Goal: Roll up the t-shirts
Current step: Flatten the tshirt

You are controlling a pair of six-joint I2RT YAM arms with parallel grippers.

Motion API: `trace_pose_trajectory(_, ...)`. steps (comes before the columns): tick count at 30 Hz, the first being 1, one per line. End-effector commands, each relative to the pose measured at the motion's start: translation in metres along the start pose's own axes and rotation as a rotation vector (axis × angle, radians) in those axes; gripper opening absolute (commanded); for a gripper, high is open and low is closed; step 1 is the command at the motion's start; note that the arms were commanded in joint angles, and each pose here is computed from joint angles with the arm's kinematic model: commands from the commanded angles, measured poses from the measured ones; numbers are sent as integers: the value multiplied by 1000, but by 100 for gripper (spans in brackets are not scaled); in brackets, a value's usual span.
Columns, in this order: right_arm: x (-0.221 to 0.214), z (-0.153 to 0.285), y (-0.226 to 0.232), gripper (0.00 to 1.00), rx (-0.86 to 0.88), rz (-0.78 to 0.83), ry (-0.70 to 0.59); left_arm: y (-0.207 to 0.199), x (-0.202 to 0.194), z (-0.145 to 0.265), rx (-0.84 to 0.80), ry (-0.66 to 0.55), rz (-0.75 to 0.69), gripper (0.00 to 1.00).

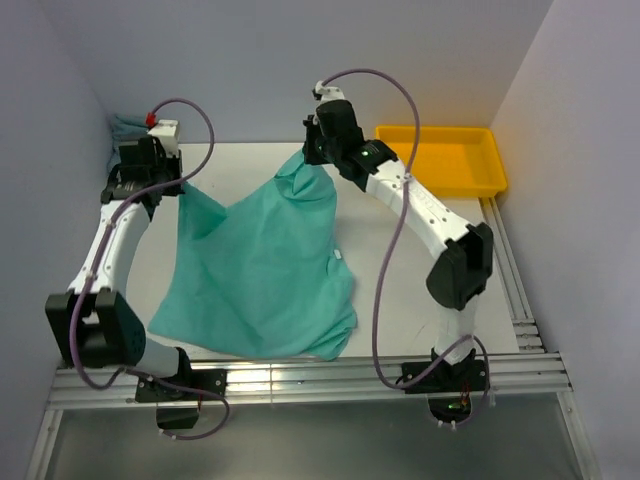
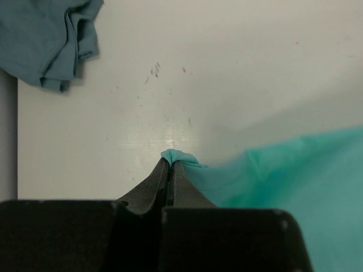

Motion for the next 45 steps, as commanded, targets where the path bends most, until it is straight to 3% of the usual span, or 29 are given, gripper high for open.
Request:
trace_pose_trajectory(1,86,21,-1,0,45,-71,-203,10,64,-11,14,-159,-18,0)
trace_pose_trajectory(2,82,-1,-5,0,35,-74,-178,15,74,-17,25,-171,-2,0)
trace_pose_trajectory(3,119,16,-5,0,49,-83,-252,20,73,-37,35,-137,15,0)
trace_pose_trajectory(5,132,3,-16,0,30,-94,-275,31,117,-34,52,-218,51,0)
trace_pose_trajectory(6,146,11,-18,0,35,-108,-315,33,119,-45,42,-206,64,0)
trace_pose_trajectory(9,190,53,-29,0,48,-138,-490,44,161,-29,41,-316,120,0)
trace_pose_trajectory(10,171,42,-37,0,16,-138,-451,47,174,-20,30,-363,133,0)
trace_pose_trajectory(11,186,71,-39,0,11,-139,-513,49,179,-15,28,-388,140,0)
trace_pose_trajectory(15,191,105,-45,0,-17,-127,-588,50,190,22,6,-489,156,0)
trace_pose_trajectory(21,158,128,-49,0,-12,-149,-580,52,163,35,1,-498,158,0)
trace_pose_trajectory(26,120,142,-52,0,2,-209,-525,50,129,19,-23,-365,132,0)
trace_pose_trajectory(27,92,131,-55,0,-6,-231,-466,48,119,18,-30,-329,127,0)
trace_pose_trajectory(32,14,144,-54,0,-15,-353,-374,45,30,9,-50,-134,37,0)
trace_pose_trajectory(33,-28,133,-57,0,-32,-365,-298,42,20,16,-58,-121,20,0)
trace_pose_trajectory(35,-55,140,-57,0,-35,-404,-271,40,-30,13,-74,-6,-9,0)
trace_pose_trajectory(39,-146,137,-44,0,-52,-470,-97,43,-113,19,-73,177,-92,0)
trace_pose_trajectory(45,-235,136,-20,0,-99,-499,119,49,-185,25,-59,347,-159,0)
Point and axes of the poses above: each gripper's point midway between its finger pads, its own z axis back along the fingers, its own y axis along the line the jaws close on, x = y × z, the point moved 3 cm from there along z, back along the fingers, and after that the axes turned 7 degrees about z, right-handed, at the moved point
